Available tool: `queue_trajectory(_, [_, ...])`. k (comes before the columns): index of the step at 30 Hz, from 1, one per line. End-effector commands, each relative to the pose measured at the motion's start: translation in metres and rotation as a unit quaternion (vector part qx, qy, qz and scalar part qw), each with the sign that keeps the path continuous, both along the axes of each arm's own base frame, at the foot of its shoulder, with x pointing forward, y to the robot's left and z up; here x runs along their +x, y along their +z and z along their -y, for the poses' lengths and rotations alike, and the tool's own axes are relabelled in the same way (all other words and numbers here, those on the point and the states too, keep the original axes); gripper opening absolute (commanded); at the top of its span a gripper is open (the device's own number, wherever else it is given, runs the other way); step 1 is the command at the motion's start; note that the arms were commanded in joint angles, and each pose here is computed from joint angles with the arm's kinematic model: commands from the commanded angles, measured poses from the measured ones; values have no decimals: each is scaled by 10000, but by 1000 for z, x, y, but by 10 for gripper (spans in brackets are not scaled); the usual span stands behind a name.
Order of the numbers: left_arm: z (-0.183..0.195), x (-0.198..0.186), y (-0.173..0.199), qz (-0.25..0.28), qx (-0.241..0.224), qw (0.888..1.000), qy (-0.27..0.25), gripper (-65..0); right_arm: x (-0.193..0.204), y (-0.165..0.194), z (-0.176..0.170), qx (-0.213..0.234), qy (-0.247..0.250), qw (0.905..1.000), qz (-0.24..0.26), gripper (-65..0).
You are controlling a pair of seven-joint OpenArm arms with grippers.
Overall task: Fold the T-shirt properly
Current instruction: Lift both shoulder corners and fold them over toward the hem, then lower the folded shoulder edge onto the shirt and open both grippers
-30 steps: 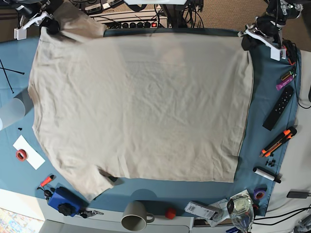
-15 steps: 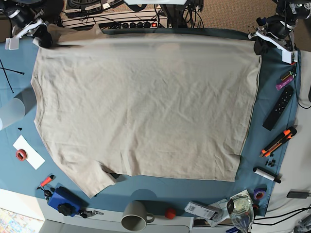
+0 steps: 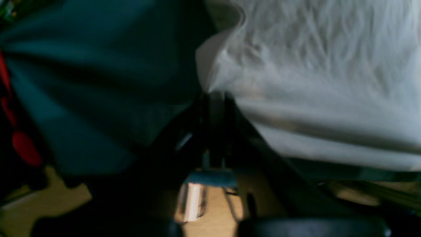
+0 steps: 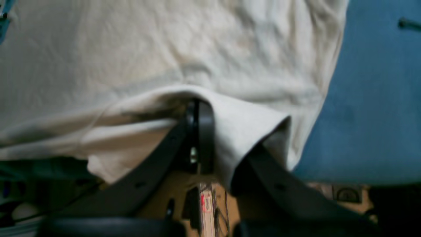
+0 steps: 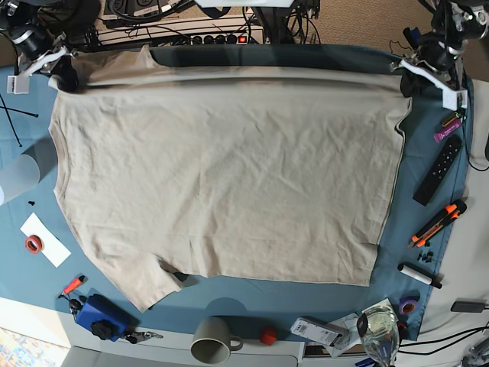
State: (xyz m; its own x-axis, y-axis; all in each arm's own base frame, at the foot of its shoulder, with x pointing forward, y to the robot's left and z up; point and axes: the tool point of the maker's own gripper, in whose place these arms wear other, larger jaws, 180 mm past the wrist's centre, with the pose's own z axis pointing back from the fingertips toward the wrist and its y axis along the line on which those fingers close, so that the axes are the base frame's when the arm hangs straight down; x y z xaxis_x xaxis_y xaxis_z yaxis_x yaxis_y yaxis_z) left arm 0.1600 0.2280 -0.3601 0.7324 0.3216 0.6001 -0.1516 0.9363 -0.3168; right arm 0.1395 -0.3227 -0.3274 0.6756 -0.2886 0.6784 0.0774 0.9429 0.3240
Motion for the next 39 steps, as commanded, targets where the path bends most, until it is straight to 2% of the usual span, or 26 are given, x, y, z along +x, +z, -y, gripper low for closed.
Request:
queue_trajectory(1, [-6, 9, 8, 183, 246, 9995, -26, -650, 10, 11, 5, -143, 13, 9997, 210, -650])
queue_trajectory(8, [-20, 30, 5, 137, 805, 9959, 392, -650, 37, 2, -9, -313, 302, 9988, 216, -650])
queue_trajectory(15, [-17, 45, 13, 356, 820, 9956, 282, -650, 59, 6, -5, -567, 228, 9975, 353, -650])
queue_trajectory(22, [8, 59, 14, 468, 722, 9962, -105, -650, 71, 12, 2, -762, 128, 9958, 501, -650])
queue_trajectory(26, [17, 69, 15, 526, 888, 9943, -285, -650, 77, 14, 9, -870, -22, 9949, 510, -650])
queue_trajectory(30, [4, 80, 22, 655, 1217, 9904, -86, -650, 83, 19, 14, -993, -94, 9932, 602, -650])
queue_trajectory(39, [1, 98, 37, 992, 1228, 9874, 47, -650, 102, 17, 13, -1255, -116, 9901, 612, -650])
